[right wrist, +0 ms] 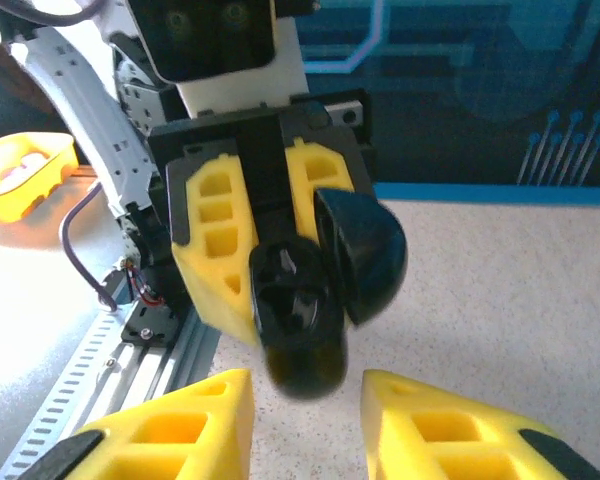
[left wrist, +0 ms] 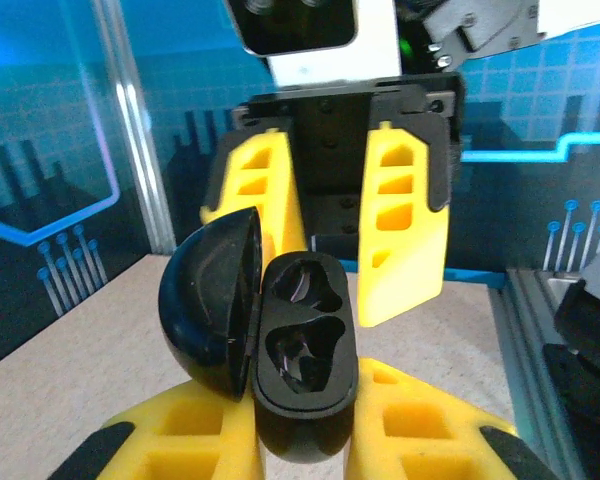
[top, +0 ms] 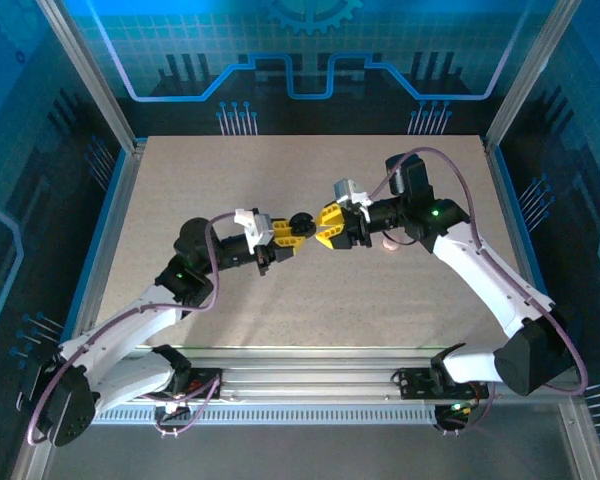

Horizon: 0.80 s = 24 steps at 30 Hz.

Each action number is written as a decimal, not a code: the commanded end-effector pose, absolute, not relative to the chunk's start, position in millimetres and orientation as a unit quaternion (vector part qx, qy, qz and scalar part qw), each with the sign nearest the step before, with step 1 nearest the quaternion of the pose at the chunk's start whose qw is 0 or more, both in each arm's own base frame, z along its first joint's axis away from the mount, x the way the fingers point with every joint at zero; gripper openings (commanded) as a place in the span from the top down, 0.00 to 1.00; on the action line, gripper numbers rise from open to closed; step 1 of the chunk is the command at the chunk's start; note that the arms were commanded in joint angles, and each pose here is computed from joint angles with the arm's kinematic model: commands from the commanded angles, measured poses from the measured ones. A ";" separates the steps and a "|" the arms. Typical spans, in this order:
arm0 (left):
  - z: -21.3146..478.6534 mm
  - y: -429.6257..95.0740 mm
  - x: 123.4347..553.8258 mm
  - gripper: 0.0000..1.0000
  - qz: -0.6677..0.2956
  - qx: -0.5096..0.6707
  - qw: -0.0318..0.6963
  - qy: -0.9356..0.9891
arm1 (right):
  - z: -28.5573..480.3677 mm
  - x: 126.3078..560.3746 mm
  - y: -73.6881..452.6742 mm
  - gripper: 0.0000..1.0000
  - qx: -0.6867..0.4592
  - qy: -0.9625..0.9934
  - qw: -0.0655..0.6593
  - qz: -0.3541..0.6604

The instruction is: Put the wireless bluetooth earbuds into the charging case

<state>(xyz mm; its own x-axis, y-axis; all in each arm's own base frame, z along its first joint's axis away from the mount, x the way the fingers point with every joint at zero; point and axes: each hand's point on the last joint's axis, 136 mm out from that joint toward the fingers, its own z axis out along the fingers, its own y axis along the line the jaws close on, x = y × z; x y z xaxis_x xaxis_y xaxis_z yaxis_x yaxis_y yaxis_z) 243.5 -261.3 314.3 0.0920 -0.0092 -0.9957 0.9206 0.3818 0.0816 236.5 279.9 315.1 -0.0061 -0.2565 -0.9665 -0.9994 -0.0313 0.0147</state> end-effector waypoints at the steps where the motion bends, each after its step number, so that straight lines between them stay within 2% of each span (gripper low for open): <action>1: 298.9 -237.6 258.2 0.87 -0.337 0.384 0.612 0.604 | 302.6 243.4 277.5 0.66 -0.537 0.606 0.413 0.418; 10: 247.0 -168.2 296.7 0.89 -0.255 0.210 0.576 0.747 | 250.2 299.2 274.9 0.64 -0.384 0.784 0.379 0.306; 14: 228.3 -123.7 302.9 0.89 -0.240 0.113 0.564 0.782 | 213.4 319.3 278.2 0.64 -0.304 0.857 0.312 0.274; 19: 209.1 -73.7 304.5 0.89 -0.190 0.010 0.545 0.817 | 166.2 335.9 291.8 0.69 -0.214 0.926 0.205 0.235; 24: 197.9 -41.8 302.9 0.89 -0.162 -0.059 0.532 0.829 | 144.1 326.9 338.9 0.70 -0.250 0.928 0.155 0.228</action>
